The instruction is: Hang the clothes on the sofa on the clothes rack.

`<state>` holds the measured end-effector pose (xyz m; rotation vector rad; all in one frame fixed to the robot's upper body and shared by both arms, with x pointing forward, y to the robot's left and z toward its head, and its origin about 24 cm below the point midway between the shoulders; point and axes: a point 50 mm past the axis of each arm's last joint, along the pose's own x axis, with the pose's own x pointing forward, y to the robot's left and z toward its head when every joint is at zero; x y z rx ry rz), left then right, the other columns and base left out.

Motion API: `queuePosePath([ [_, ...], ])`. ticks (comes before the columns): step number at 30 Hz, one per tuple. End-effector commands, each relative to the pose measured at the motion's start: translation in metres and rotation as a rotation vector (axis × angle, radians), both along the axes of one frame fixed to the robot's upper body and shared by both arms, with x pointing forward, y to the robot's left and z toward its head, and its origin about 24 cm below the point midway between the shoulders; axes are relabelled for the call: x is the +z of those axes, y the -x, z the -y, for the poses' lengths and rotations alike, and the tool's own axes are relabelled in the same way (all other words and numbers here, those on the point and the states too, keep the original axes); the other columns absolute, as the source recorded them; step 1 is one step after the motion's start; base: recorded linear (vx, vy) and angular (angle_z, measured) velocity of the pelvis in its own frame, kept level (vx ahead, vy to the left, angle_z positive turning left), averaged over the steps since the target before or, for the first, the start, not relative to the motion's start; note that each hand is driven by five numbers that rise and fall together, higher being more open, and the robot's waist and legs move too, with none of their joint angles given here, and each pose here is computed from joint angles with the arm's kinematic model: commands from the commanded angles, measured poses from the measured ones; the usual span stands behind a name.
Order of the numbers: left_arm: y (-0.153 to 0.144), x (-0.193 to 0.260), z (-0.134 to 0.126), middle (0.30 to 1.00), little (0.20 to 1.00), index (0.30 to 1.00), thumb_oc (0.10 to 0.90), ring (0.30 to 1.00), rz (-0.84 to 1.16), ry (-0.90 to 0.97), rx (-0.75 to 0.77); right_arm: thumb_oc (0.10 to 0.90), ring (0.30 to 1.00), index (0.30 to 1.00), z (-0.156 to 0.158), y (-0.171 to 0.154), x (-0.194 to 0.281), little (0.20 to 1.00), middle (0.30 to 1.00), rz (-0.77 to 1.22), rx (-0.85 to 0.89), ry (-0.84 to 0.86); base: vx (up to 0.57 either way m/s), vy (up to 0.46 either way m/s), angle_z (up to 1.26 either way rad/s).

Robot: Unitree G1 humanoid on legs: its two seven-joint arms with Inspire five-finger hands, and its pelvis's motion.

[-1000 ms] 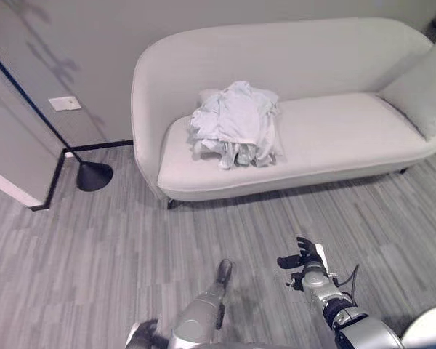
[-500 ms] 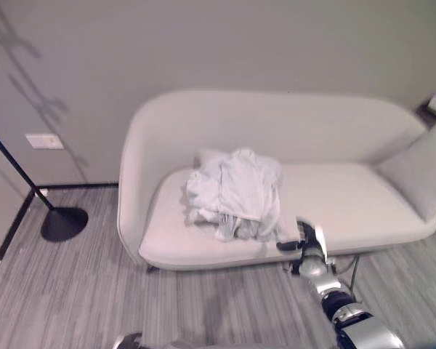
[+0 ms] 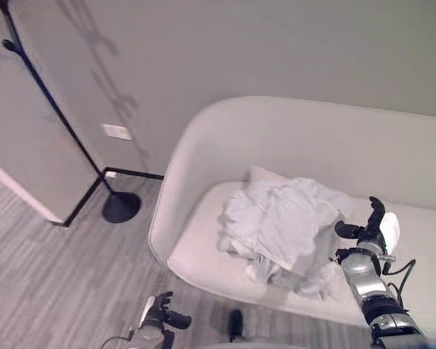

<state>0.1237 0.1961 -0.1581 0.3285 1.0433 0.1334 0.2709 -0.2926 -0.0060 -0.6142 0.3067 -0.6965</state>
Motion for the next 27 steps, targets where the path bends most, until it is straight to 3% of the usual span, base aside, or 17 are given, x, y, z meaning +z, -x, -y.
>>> queuePosePath([
  [1,0.036,-0.008,-0.018,0.9,0.9,0.9,0.8,0.9,-0.146,-0.063,0.007,0.8,0.9,0.9,0.007,-0.035,0.056,0.9,0.9,0.26,-0.01,0.001,0.06,-0.079,0.59],
  [7,0.059,-0.012,-0.02,0.9,0.9,0.9,0.8,0.9,-0.212,-0.044,-0.004,0.8,0.9,0.9,0.002,-0.056,0.064,0.9,0.9,0.309,0.053,-0.216,0.04,-0.055,0.11],
  [15,0.041,-0.011,-0.011,0.9,0.9,0.9,0.8,0.9,-0.182,-0.051,-0.073,0.8,0.9,0.9,-0.006,-0.052,0.075,0.9,0.9,0.424,0.083,-0.311,-0.03,0.033,0.33],
  [27,0.056,-0.013,-0.013,0.9,0.9,0.9,0.8,0.9,-0.24,-0.046,-0.132,0.8,0.9,0.9,-0.015,-0.036,0.013,0.9,0.9,0.122,0.067,-0.348,0.05,0.029,0.1],
])
